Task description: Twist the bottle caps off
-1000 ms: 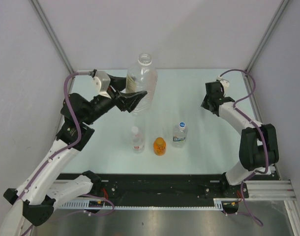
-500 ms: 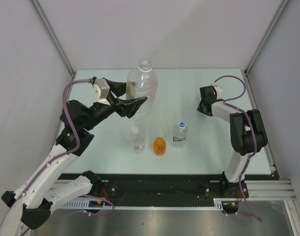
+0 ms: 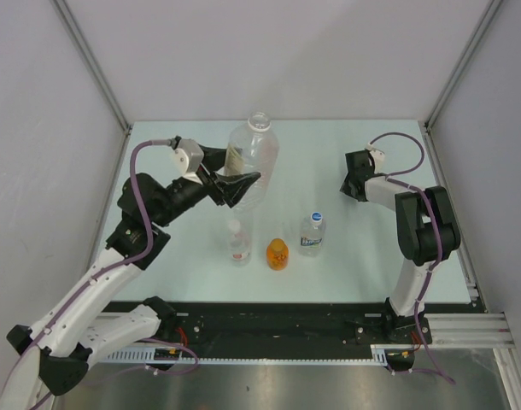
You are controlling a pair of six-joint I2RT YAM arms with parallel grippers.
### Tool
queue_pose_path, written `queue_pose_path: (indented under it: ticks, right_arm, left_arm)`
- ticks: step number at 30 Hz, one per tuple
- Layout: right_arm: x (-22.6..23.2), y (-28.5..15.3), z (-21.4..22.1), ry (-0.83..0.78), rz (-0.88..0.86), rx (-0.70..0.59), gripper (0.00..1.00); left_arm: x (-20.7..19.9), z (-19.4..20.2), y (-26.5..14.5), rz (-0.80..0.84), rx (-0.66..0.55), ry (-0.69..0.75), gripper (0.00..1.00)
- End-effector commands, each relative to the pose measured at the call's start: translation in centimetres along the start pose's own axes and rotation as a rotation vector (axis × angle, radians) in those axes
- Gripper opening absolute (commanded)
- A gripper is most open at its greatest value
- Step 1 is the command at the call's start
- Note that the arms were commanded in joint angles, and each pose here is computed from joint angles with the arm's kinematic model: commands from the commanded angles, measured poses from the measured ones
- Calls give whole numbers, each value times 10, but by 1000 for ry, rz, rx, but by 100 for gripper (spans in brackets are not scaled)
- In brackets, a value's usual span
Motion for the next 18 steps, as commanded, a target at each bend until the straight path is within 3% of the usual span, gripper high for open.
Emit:
queue_pose_path:
  ticks: [1,13,18]
  right_arm:
    - [0,5,8,-8,-4,36,1]
    - [-1,4,22,3,-28,123,29]
    - [0,3,22,8,-30,125,45]
  left_arm:
    - [-3,-9,4,13,-48,24,0]
    - [-1,3,8,-16,-11,42,6]
    - [-1,4,7,-26,-5,46,8]
Point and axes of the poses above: each gripper's point midway between its finger pads, its own y axis out along the fingers, its own x axis along the line the jaws close on, z = x × y, the point moved 7 cm from there along -y, back along the fingers, and after that the axes turned 7 degrees about -y, right-handed, at the moved point
